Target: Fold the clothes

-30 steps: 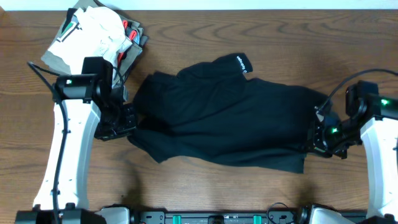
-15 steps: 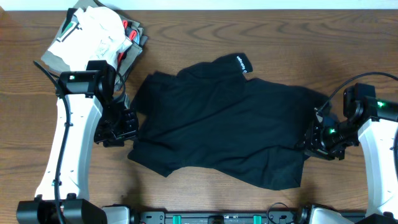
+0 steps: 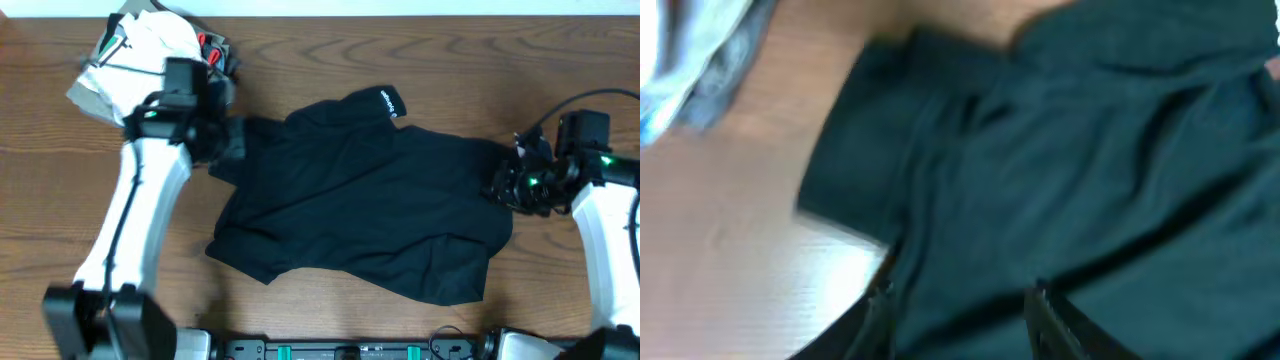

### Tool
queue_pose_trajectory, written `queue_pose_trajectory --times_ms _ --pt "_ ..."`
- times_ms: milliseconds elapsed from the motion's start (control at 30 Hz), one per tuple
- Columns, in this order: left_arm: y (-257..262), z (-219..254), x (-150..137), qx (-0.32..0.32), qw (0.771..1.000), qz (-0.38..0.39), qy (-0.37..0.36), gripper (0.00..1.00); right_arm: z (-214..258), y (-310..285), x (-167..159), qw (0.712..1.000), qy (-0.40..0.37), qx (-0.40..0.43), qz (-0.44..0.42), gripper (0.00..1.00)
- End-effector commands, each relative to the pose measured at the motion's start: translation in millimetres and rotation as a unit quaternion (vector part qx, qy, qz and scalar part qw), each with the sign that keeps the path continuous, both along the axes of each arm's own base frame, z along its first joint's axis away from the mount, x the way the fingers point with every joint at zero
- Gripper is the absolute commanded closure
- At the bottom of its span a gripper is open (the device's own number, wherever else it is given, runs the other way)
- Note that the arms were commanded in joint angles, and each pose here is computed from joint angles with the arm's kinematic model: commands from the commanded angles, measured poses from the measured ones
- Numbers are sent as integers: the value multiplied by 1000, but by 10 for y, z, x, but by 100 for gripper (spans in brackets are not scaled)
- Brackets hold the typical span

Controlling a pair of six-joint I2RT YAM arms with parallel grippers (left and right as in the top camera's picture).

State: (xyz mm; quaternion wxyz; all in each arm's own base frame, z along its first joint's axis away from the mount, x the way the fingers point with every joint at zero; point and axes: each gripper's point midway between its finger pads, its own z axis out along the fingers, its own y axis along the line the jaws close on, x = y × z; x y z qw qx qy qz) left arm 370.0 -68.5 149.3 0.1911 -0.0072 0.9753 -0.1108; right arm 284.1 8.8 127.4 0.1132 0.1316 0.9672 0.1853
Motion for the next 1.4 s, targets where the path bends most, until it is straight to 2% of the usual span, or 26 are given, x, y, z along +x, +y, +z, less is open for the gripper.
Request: queue_pose_trajectory --times_ms 0,133,433,600,833,900,967,1100,1300,1367 --pt "-208 -339 136 16 998 -58 12 58 -78 49 135 1000 -1 -3 12 78" --pt "-390 -637 233 18 996 -90 22 59 -285 25 182 999 24 -28 19 84" --pt "-518 -949 184 69 980 -183 36 56 -797 7 181 992 99 -73 30 83" --pt "-512 -1182 165 72 977 -189 61 55 -1077 70 209 989 130 -69 27 87" --pt "-500 -1204 211 79 978 -187 54 54 -1262 18 309 986 130 -99 15 87" --pt "-441 -1210 236 96 977 -181 52 50 -1333 -82 315 982 140 -124 -11 86" --pt "-407 -1211 246 106 977 -178 52 43 -1415 -158 312 979 150 -138 -29 85" --pt "-401 -1210 255 107 978 -175 51 32 -1582 -229 360 977 155 -137 -48 85" --pt "-409 -1202 285 102 980 -163 47 28 -1864 -401 532 978 138 -133 -77 84" --pt "-426 -1199 290 97 981 -159 46 24 -1949 -473 634 980 123 -132 -88 83"
